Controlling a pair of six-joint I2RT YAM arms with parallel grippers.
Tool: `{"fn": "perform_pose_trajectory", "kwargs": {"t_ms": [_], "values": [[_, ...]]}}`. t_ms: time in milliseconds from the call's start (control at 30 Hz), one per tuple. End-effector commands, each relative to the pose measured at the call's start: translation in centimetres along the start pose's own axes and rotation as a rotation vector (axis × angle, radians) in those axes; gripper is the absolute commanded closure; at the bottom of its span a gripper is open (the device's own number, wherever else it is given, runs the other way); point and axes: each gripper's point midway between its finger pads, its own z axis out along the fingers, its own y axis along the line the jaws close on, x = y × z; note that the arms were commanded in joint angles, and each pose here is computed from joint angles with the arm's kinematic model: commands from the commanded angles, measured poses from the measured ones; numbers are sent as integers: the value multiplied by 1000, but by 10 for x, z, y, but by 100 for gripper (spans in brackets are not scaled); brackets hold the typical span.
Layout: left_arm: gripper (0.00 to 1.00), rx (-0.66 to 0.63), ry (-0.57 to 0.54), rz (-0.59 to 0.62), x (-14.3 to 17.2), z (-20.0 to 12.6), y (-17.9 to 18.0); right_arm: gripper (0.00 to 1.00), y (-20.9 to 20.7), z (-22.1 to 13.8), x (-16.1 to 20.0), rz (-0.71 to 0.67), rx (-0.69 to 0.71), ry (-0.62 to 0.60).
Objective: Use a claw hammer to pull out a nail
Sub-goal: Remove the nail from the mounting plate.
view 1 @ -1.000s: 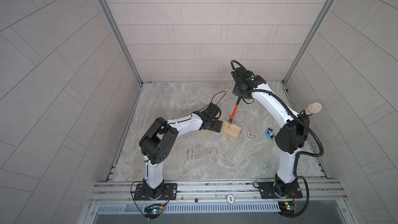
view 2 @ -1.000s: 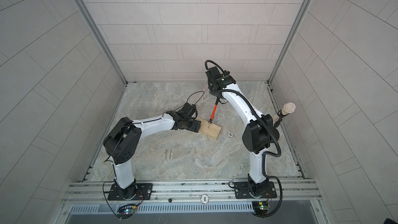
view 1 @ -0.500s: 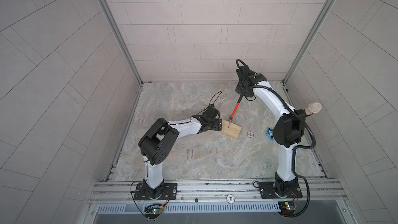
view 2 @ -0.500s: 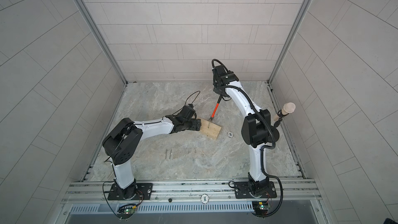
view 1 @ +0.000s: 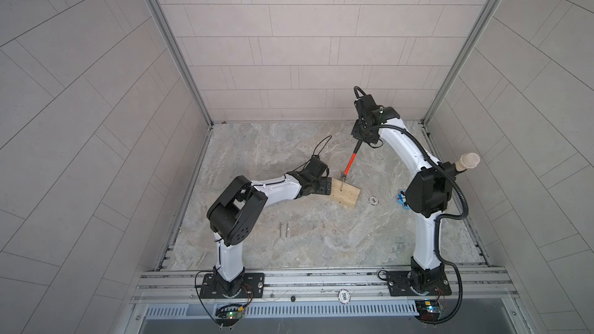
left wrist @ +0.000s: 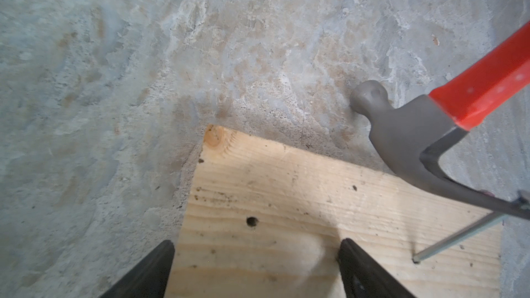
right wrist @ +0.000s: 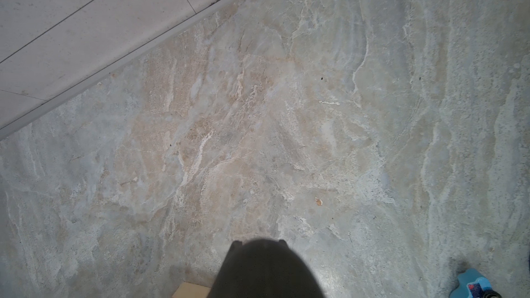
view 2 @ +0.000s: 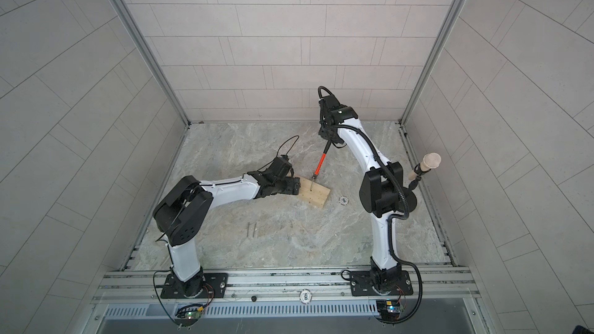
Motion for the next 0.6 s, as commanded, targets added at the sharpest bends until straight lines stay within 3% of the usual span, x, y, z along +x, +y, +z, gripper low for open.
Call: {"fn": "perform_pose_trajectory", "kwargs": {"t_ms": [0, 300, 567], "values": [[9, -350, 551, 126, 164, 13, 95, 100, 11, -20, 0, 17, -50, 12], [8, -95, 322, 180, 76, -13, 25, 100, 20, -58, -16, 16, -138, -57], [7, 112, 147, 243, 7, -65, -32, 100, 32, -113, -31, -7, -248, -159]]}}
